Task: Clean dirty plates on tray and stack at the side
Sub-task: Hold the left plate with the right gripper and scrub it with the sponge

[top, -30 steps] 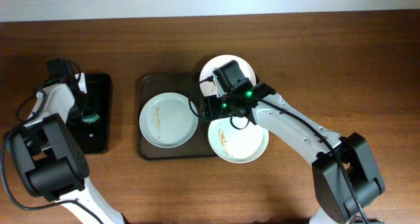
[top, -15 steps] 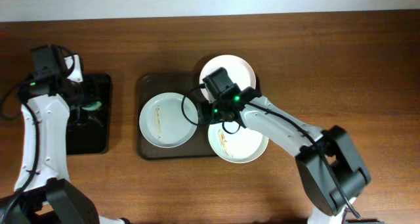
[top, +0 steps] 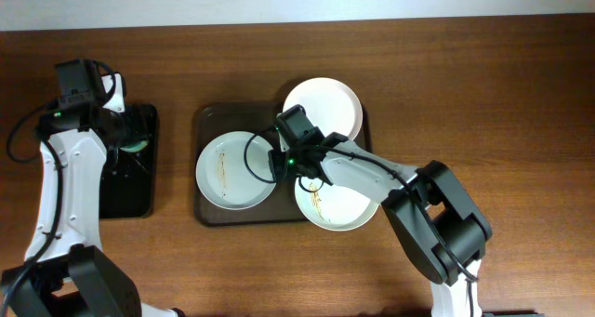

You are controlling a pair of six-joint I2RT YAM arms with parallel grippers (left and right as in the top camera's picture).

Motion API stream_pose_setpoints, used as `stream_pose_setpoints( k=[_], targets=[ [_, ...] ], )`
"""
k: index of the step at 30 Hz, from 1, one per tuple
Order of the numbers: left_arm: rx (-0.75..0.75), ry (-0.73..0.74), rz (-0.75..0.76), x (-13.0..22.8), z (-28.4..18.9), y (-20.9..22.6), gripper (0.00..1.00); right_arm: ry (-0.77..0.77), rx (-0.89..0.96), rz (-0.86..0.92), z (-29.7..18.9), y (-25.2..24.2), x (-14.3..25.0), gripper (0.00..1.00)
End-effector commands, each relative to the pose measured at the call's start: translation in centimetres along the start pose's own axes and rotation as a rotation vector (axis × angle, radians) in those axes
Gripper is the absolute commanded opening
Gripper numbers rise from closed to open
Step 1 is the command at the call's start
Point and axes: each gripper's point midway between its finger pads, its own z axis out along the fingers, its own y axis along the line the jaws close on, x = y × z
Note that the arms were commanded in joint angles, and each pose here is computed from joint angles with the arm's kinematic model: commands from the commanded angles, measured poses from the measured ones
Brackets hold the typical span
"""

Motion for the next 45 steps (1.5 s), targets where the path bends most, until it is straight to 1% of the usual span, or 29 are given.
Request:
stream_pose_setpoints(
  k=[1, 2, 3, 4, 7, 9, 11, 14, 17, 18, 19, 20, 21, 22, 24, 27, 29, 30, 32, 33, 35, 36, 37, 39, 42, 43, 44, 45],
  targets=[
    [-0.007, -0.007, 0.013, -0.3, 0.0, 0.2, 0.01, 0.008, 0.004, 0.014, 0.5, 0.1, 0.1, 0.21],
    [-0.007, -0.007, 0.013, -0.3, 0.0, 0.2, 0.01, 0.008, 0.005, 0.014, 0.6, 0.1, 0.1, 0.17],
    [-0.008, -0.007, 0.014, -0.3, 0.0, 0.2, 0.01, 0.008, 0.005, 0.030, 0.6, 0.0, 0.1, 0.08],
    [-0.008, -0.006, 0.013, -0.3, 0.0, 0.2, 0.01, 0.009, 0.006, 0.045, 0.6, 0.0, 0.1, 0.04],
    [-0.017, 0.033, 0.013, 0.3, 1.5, 0.4, 0.01, 0.016, 0.009, 0.047, 0.6, -0.1, 0.3, 0.04],
    [-0.073, 0.083, 0.003, 1.2, 3.0, 1.3, 0.01, 0.022, 0.013, 0.049, 0.5, -0.2, 0.5, 0.04],
    [-0.164, 0.093, -0.006, 1.3, 3.3, 2.9, 0.01, 0.024, 0.013, 0.057, 0.4, -0.5, 0.4, 0.04],
    [-0.307, 0.100, 0.001, 1.4, 3.1, 5.3, 0.01, 0.051, 0.006, 0.111, -0.1, -2.3, 0.2, 0.04],
    [-0.340, 0.143, -0.013, 2.3, 4.5, 5.8, 0.01, 0.055, -0.003, 0.126, -0.3, -2.7, 0.0, 0.04],
    [-0.329, 0.151, -0.014, 2.4, 4.9, 5.5, 0.01, 0.055, -0.003, 0.126, -0.3, -2.7, 0.0, 0.04],
    [-0.264, 0.152, -0.015, 2.4, 5.2, 4.4, 0.01, 0.054, -0.003, 0.126, -0.3, -2.7, 0.0, 0.04],
    [-0.158, 0.151, -0.015, 2.5, 5.4, 2.4, 0.01, 0.054, -0.003, 0.126, -0.3, -2.7, 0.0, 0.04],
    [0.126, 0.159, 0.023, 2.7, 5.4, -2.9, 0.01, 0.053, -0.003, 0.127, -0.3, -2.8, -0.1, 0.04],
    [0.256, 0.172, 0.035, 3.0, 4.9, -5.7, 0.01, 0.051, -0.004, 0.126, -0.3, -2.7, -0.1, 0.04],
    [0.367, 0.207, 0.091, 4.1, 4.1, -10.1, 0.01, 0.050, -0.006, 0.126, -0.3, -2.7, -0.1, 0.04],
    [0.392, 0.246, 0.147, 6.0, 3.9, -15.2, 0.01, 0.040, -0.035, 0.124, -0.3, -2.1, -0.5, 0.04],
    [0.372, 0.241, 0.169, 7.5, 4.8, -17.5, 0.01, 0.039, -0.036, 0.124, -0.3, -2.1, -0.5, 0.04],
    [0.343, 0.243, 0.181, 8.9, 5.6, -18.6, 0.01, 0.040, -0.035, 0.124, -0.3, -2.1, -0.5, 0.04],
    [0.281, 0.236, 0.213, 10.9, 6.7, -19.6, 0.01, 0.039, -0.036, 0.124, -0.3, -2.1, -0.5, 0.04],
    [0.232, 0.215, 0.237, 11.7, 7.4, -19.7, 0.01, 0.038, -0.040, 0.123, -0.3, -2.0, -0.6, 0.04],
    [0.193, 0.196, 0.268, 13.0, 8.5, -19.5, 0.01, 0.038, -0.040, 0.123, -0.3, -2.0, -0.6, 0.04],
    [0.116, 0.188, 0.240, 13.3, 9.0, -18.1, 0.01, 0.038, -0.039, 0.123, -0.3, -2.1, -0.5, 0.04],
    [-0.001, 0.165, 0.240, 13.2, 9.4, -16.0, 0.01, 0.038, -0.039, 0.123, -0.3, -2.1, -0.5, 0.04],
    [-0.104, 0.139, 0.252, 13.0, 9.7, -14.2, 0.01, 0.038, -0.039, 0.123, -0.3, -2.1, -0.5, 0.04],
    [-0.256, 0.024, 0.248, 10.8, 10.0, -12.0, 0.01, 0.040, -0.038, 0.123, -0.3, -2.1, -0.5, 0.04],
    [-0.283, -0.014, 0.240, 10.0, 10.0, -11.7, 0.01, 0.042, -0.038, 0.124, -0.3, -2.1, -0.5, 0.04],
    [-0.278, -0.084, 0.215, 8.4, 9.9, -12.2, 0.01, 0.041, -0.038, 0.124, -0.3, -2.1, -0.5, 0.04],
    [-0.229, -0.111, 0.200, 7.7, 10.1, -13.2, 0.01, 0.042, -0.038, 0.124, -0.3, -2.1, -0.5, 0.04]
  ],
)
